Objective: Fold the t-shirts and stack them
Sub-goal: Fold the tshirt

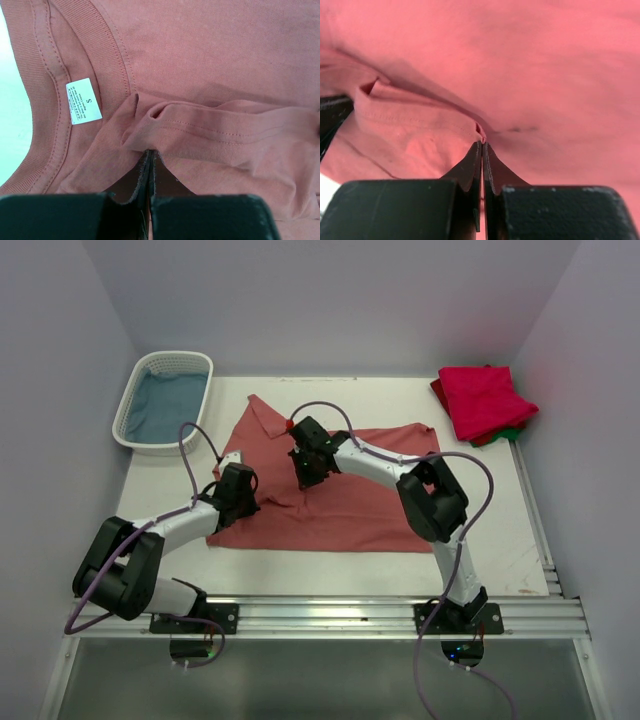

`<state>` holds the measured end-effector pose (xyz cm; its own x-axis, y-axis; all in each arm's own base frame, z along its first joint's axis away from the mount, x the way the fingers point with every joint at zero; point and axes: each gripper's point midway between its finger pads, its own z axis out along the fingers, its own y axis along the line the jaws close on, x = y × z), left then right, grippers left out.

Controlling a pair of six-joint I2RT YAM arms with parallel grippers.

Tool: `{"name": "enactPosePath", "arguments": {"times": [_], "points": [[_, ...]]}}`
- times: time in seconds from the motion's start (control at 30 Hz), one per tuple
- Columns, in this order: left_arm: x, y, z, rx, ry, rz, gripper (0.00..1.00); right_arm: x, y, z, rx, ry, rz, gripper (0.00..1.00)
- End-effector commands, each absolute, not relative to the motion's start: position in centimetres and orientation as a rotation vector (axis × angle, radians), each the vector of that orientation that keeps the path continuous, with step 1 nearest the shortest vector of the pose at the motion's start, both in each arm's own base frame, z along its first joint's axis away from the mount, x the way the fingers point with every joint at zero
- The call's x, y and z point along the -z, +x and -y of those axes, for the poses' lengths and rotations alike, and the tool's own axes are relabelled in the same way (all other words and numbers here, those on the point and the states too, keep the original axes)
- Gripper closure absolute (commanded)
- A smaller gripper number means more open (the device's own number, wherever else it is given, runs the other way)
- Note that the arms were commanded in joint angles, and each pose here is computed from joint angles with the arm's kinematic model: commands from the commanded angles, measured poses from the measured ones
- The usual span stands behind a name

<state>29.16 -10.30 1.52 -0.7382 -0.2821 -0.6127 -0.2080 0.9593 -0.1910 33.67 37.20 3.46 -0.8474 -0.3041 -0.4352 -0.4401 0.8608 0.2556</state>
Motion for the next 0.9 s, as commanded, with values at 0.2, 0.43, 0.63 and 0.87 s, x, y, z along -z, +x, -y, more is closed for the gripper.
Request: {"name": "enactPosePath", "arguments": {"times": [0.2, 0.43, 0.63, 0.87], "points": [[-0.9, 28.3, 9.4, 0.092, -0.355, -2.441, 1.0, -8.2, 36.2, -34.1, -0.259, -0.409, -2.531, 1.0], [-1.3, 28.6, 9.4, 0.087, -0.354, -2.433, 1.0, -7.2, 36.6, -34.1, -0.228, -0.388, -2.54, 1.0], [-3.1, 29.7, 9.5, 0.09, -0.349, -2.391, 1.0, -6.1, 36.6, -33.2, -0.168, -0.349, -2.558, 1.0], [-3.4, 30.0, 9.5, 0.082, -0.343, -2.39, 1.0, -6.1, 36.6, -32.4, -0.123, -0.317, -2.561, 1.0]]}}
